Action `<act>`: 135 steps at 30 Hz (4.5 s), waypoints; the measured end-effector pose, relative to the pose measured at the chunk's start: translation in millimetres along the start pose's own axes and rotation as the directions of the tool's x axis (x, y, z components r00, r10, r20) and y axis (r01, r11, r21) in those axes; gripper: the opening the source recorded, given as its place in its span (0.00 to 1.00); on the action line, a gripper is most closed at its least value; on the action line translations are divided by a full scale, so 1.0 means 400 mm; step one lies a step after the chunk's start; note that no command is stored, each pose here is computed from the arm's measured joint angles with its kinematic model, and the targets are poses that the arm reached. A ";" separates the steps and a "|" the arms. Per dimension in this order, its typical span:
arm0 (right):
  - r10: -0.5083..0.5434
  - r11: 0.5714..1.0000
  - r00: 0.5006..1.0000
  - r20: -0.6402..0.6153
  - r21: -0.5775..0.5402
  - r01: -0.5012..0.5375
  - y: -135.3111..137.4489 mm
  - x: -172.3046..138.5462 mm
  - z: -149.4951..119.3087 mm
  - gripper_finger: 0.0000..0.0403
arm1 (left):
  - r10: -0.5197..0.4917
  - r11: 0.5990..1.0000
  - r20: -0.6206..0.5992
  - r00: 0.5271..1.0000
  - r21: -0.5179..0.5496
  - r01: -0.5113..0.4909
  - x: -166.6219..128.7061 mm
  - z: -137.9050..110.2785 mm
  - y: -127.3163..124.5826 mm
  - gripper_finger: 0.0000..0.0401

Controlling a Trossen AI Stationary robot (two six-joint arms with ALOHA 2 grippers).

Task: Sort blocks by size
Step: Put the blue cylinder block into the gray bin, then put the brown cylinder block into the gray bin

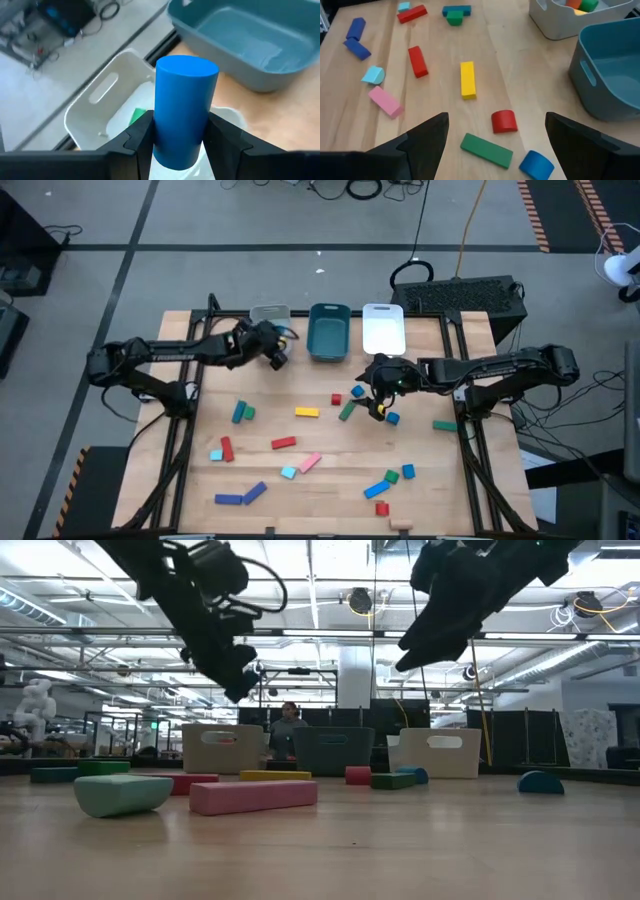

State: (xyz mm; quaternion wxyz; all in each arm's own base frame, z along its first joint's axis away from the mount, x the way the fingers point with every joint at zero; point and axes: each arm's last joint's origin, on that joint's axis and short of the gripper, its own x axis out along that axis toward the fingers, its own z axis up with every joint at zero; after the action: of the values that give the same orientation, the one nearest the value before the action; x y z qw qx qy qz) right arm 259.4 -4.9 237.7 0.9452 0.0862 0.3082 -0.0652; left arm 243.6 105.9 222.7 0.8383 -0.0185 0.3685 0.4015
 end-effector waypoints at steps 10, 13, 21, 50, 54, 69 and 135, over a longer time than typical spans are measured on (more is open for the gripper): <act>-0.009 1.000 0.999 -0.032 -0.002 0.009 -0.004 0.004 -0.016 0.79 | -0.033 0.998 -0.108 0.994 -0.053 0.028 0.058 -0.014 0.086 0.37; -0.069 0.998 0.997 -0.046 -0.001 0.069 -0.011 0.009 -0.036 0.79 | -0.063 0.997 -0.172 0.983 -0.054 0.054 0.076 -0.031 0.093 0.37; -0.114 0.993 0.991 -0.075 0.031 0.117 -0.020 0.017 -0.069 0.79 | -0.069 0.998 -0.274 0.959 -0.030 0.063 0.118 -0.060 0.083 0.37; -0.127 0.990 0.980 -0.156 0.048 0.136 -0.034 0.031 -0.146 0.79 | 0.041 0.994 -0.301 0.953 0.113 -0.007 0.143 -0.072 0.081 0.63; -0.131 0.990 0.974 -0.187 0.017 0.137 -0.035 0.029 -0.153 0.79 | 0.034 0.978 -0.295 0.955 0.208 0.030 0.125 -0.058 0.072 0.63; -0.138 0.990 0.966 -0.218 -0.003 0.141 -0.037 0.037 -0.162 0.79 | -0.024 0.963 -0.029 0.999 0.267 0.031 -0.066 0.034 0.019 0.63; 0.086 0.989 0.922 -0.378 -0.080 -0.126 0.719 -0.134 -0.391 0.79 | -0.646 0.740 0.467 0.604 0.189 0.645 -0.292 -0.154 -0.675 0.63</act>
State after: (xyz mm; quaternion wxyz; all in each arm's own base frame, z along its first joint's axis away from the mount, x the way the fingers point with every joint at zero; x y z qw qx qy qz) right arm 177.9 311.6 180.5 0.8746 0.0647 0.4802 0.0197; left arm 344.6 -174.1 180.3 0.9915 -0.0444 0.1049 0.0622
